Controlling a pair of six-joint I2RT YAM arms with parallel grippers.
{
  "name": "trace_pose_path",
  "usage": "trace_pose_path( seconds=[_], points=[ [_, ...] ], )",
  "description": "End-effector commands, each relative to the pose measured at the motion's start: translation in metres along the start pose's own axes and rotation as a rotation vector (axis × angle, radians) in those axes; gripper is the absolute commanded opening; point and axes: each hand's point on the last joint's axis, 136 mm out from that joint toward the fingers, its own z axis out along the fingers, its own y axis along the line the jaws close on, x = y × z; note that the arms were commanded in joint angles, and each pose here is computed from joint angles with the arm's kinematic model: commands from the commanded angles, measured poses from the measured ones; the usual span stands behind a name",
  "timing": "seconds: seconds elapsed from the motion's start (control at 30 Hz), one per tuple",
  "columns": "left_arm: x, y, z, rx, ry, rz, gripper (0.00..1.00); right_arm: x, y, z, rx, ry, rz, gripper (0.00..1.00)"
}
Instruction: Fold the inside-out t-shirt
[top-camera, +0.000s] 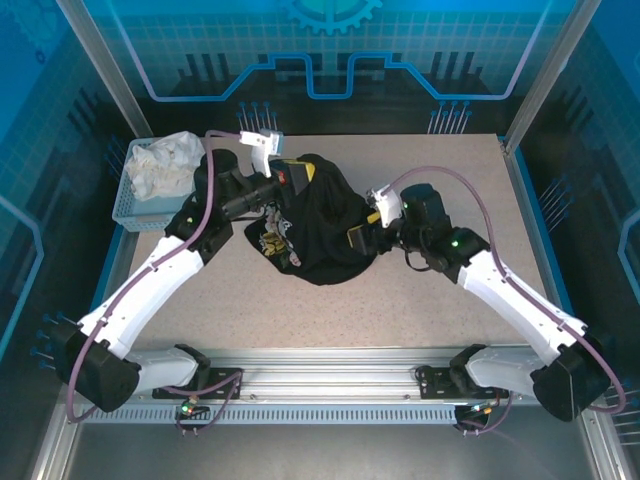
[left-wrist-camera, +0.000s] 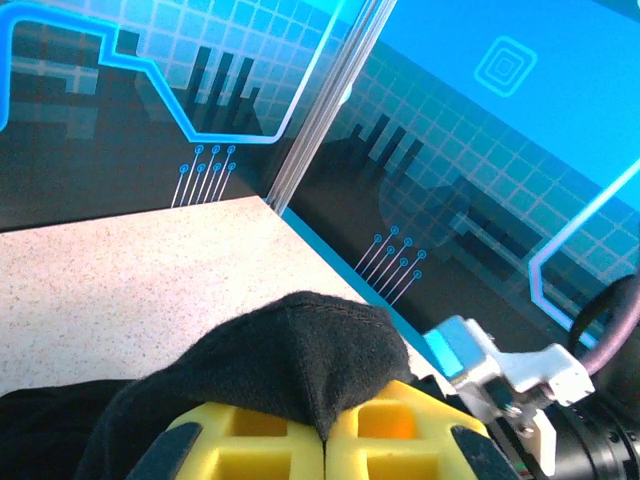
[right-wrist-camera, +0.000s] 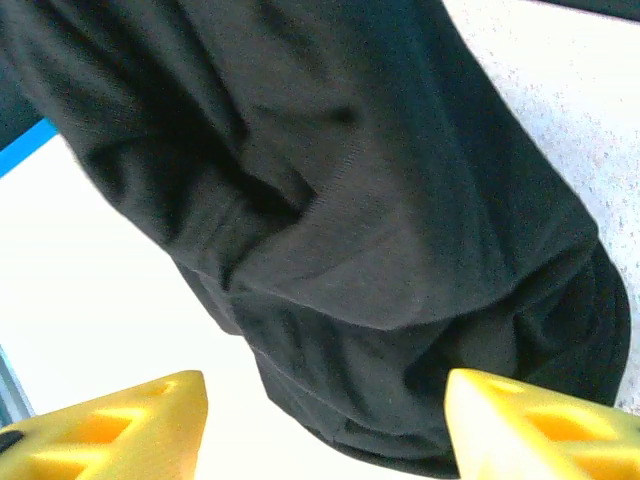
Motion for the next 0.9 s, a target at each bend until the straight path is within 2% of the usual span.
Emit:
trace_pose_path(
  seconds=[0.0, 0.07, 0.13, 0.2, 0.23, 0.33, 0.4, 0.5, 0.6, 0.7, 0.77, 0.87],
  points=[
    [0.003, -0.002, -0.002, 0.007, -0.015, -0.008, 0.00, -0.030, -0.001, 0.000, -0.001, -0.138, 0.007, 0.68],
    [0.005, 0.000, -0.002, -0.003, -0.016, 0.004, 0.00, -0.037, -0.005, 0.002, 0.012, -0.131, -0.002, 0.68],
    [0.009, 0.002, -0.002, -0.019, -0.014, 0.035, 0.00, -0.048, -0.019, -0.007, 0.086, -0.126, -0.014, 0.68],
    [0.033, -0.009, 0.007, 0.020, 0.040, 0.092, 0.00, -0.058, -0.047, -0.029, 0.201, -0.132, 0.017, 0.68],
    [0.053, -0.018, 0.012, 0.056, 0.083, 0.113, 0.00, -0.060, -0.060, -0.039, 0.240, -0.139, 0.044, 0.68],
    [0.144, -0.045, 0.035, 0.164, 0.256, 0.185, 0.00, -0.054, -0.102, -0.074, 0.376, -0.155, 0.144, 0.68],
    [0.202, -0.064, 0.048, 0.238, 0.374, 0.218, 0.09, -0.042, -0.122, -0.087, 0.457, -0.153, 0.194, 0.69],
    [0.247, -0.086, 0.057, 0.330, 0.510, 0.206, 0.22, -0.025, -0.128, -0.083, 0.456, -0.137, 0.239, 0.69],
    [0.252, -0.078, 0.049, 0.306, 0.553, 0.214, 0.47, -0.001, -0.120, -0.063, 0.396, -0.062, 0.267, 0.69],
    [0.233, -0.042, 0.033, 0.196, 0.495, 0.156, 0.65, 0.029, -0.101, -0.039, 0.322, 0.016, 0.263, 0.69],
    [0.214, 0.000, 0.026, 0.043, 0.435, 0.044, 0.71, 0.051, -0.084, -0.020, 0.256, 0.056, 0.263, 0.70],
    [0.201, 0.069, 0.017, -0.214, 0.412, -0.124, 0.72, 0.082, -0.067, 0.006, 0.205, 0.122, 0.297, 0.70]
  ],
)
